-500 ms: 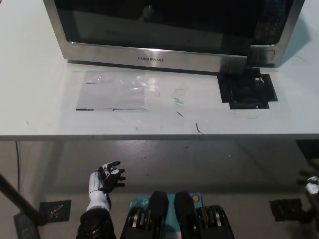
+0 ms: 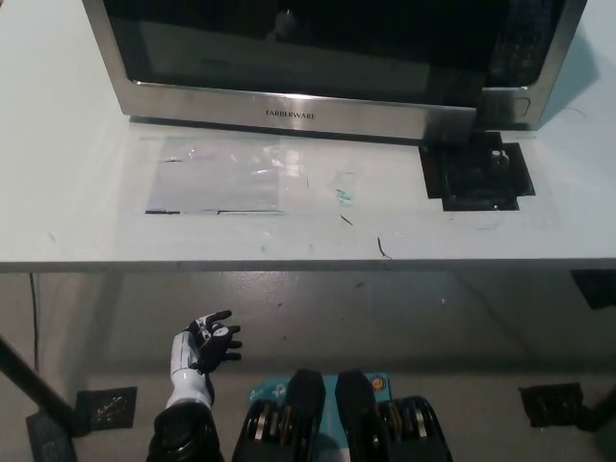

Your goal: A microwave is kept infront of the robot with its door slightly ajar. The robot uses its right hand to push the door towards the left to open it.

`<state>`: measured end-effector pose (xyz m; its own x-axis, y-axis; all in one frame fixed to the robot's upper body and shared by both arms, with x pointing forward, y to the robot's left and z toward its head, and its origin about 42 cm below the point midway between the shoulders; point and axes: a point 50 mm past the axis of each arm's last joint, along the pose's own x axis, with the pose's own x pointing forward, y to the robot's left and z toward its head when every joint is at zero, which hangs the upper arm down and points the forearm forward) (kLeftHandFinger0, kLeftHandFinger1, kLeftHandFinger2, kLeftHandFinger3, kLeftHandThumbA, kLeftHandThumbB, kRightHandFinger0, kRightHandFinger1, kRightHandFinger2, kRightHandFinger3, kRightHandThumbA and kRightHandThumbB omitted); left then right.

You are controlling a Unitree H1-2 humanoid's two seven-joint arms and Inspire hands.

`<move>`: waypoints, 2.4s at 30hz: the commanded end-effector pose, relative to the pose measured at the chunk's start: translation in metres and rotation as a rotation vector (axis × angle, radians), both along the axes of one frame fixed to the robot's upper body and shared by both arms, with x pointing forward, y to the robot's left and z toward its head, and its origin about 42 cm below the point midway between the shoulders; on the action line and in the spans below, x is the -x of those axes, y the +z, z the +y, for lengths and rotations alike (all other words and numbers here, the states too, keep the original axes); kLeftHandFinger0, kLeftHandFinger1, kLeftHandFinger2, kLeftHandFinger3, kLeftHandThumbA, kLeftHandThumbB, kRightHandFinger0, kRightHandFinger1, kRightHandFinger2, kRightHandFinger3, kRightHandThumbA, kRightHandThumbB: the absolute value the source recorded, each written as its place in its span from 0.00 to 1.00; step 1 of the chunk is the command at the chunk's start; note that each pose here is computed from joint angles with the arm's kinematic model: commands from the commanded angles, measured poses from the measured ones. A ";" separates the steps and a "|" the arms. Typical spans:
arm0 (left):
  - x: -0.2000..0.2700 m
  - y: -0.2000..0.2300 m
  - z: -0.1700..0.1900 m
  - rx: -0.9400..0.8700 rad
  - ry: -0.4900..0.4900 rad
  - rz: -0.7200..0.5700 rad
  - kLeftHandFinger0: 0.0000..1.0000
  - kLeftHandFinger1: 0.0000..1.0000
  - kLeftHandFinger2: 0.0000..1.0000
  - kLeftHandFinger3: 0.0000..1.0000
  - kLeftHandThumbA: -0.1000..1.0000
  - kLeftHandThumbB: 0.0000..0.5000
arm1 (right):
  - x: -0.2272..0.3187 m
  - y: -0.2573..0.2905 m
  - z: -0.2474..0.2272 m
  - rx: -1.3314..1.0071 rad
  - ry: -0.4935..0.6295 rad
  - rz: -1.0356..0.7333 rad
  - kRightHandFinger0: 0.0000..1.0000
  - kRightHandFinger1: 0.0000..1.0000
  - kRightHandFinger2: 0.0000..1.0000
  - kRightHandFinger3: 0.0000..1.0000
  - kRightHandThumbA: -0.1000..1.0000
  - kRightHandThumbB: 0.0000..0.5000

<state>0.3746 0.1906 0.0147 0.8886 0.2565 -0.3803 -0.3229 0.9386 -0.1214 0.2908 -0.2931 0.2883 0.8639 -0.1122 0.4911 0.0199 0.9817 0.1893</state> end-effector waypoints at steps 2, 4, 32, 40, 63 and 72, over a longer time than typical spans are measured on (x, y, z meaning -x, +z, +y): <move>-0.005 0.009 0.002 -0.015 0.020 -0.054 0.37 0.34 0.41 0.49 0.07 0.00 | -0.022 0.041 0.014 0.029 0.047 -0.071 0.42 0.52 0.65 0.90 0.29 0.30; -0.005 0.009 0.002 -0.022 0.013 -0.055 0.39 0.35 0.43 0.50 0.09 0.00 | -0.062 0.044 0.016 0.046 0.041 -0.086 0.40 0.49 0.64 0.88 0.38 0.39; 0.000 0.008 -0.003 -0.023 -0.003 -0.039 0.40 0.36 0.42 0.48 0.11 0.00 | -0.213 0.067 0.016 0.265 -0.029 0.133 0.38 0.53 0.67 0.85 0.18 0.36; 0.002 0.009 -0.002 -0.016 -0.007 -0.050 0.43 0.38 0.43 0.50 0.11 0.00 | -0.220 0.038 -0.004 0.314 -0.097 0.202 0.38 0.52 0.68 0.87 0.14 0.26; 0.000 0.010 -0.010 -0.049 -0.060 -0.052 0.38 0.35 0.38 0.45 0.14 0.00 | -0.264 0.024 0.061 0.383 -0.069 0.282 0.31 0.50 0.66 0.81 0.22 0.40; -0.002 0.010 -0.011 -0.054 -0.057 -0.046 0.33 0.30 0.33 0.41 0.13 0.00 | -0.268 0.024 0.077 0.374 -0.061 0.278 0.28 0.46 0.61 0.79 0.25 0.43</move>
